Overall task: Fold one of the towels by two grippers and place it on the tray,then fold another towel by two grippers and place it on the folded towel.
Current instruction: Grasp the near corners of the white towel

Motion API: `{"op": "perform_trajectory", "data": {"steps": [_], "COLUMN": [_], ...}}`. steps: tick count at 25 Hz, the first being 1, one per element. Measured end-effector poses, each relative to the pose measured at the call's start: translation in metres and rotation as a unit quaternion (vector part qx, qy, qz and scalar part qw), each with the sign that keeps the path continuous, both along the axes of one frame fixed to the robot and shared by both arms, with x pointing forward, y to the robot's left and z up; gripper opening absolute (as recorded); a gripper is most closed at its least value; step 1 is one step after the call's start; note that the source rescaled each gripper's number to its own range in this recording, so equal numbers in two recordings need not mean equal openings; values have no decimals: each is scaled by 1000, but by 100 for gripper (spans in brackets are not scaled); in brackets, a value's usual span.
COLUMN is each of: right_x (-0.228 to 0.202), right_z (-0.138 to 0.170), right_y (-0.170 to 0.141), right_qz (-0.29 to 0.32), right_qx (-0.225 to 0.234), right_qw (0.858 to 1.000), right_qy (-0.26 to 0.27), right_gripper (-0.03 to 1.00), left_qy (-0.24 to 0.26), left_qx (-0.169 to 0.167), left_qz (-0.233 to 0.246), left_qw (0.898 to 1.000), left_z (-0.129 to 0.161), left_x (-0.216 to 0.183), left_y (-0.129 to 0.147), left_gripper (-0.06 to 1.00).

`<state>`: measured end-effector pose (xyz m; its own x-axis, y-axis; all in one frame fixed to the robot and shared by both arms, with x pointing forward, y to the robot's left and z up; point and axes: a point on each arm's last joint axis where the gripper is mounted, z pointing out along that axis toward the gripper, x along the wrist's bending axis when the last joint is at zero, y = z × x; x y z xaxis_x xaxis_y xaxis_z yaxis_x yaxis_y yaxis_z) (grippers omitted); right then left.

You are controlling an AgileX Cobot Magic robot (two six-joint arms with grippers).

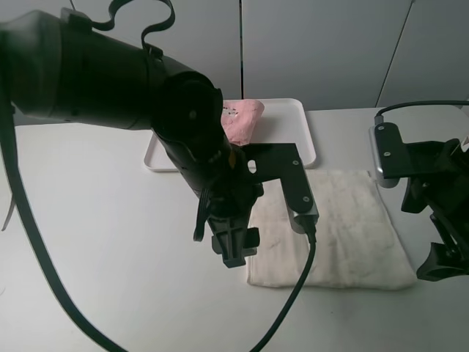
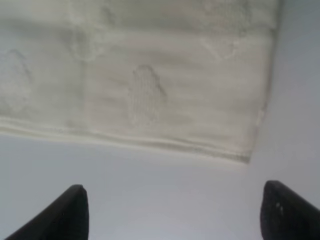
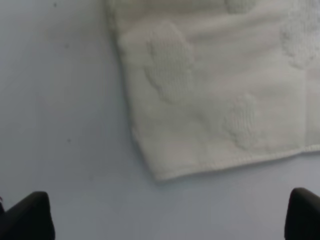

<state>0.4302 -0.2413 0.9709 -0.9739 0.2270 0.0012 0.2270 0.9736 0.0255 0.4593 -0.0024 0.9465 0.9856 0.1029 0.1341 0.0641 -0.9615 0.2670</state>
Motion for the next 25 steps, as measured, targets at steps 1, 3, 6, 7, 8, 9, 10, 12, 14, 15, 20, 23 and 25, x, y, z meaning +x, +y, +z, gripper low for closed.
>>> {"op": "perform_trajectory", "data": {"steps": [1,3,6,7,8,9,10,12,14,15,20,23,25], "right_x": [0,1,2,3,4,5,5,4,0,-3,-21,-28,-30], "right_z": [0,0,0,0,0,0,0,-2,-7,-12,-37,-46,-49], "right_y": [-1,-2,-2,-2,-2,-2,-2,-2,-3,-4,-9,-11,-12], "right_qz": [6,13,14,15,15,16,18,27,40,45,61,65,72], "right_qx": [-6,-13,-14,-13,-12,-11,-10,-10,-12,-13,-17,-17,-16], "right_qw": [1000,1000,1000,1000,1000,999,999,999,999,999,998,998,997], "right_qy": [-2,-4,-13,-17,-22,-26,-28,-29,-23,-18,0,-1,-5], "right_gripper": [100,100,100,100,100,100,100,100,100,100,100,100,100], "left_qy": [-3,-1,12,14,14,13,13,12,12,13,24,26,27], "left_qx": [9,34,65,70,71,72,71,70,72,74,93,96,99], "left_qz": [-2,2,6,7,6,3,1,-7,-18,-24,-46,-43,-42], "left_qw": [1000,999,998,997,997,997,997,997,997,997,994,994,994], "left_z": [-4,-18,-36,-39,-39,-40,-40,-40,-42,-43,-59,-63,-65], "left_x": [-1,-2,-2,-1,-2,-3,-4,-9,-16,-20,-34,-35,-35], "left_y": [-2,-3,-2,-2,-2,-3,-4,-8,-12,-15,-23,-25,-28], "left_gripper": [90,90,93,94,95,97,98,99,100,100,100,100,100]}}
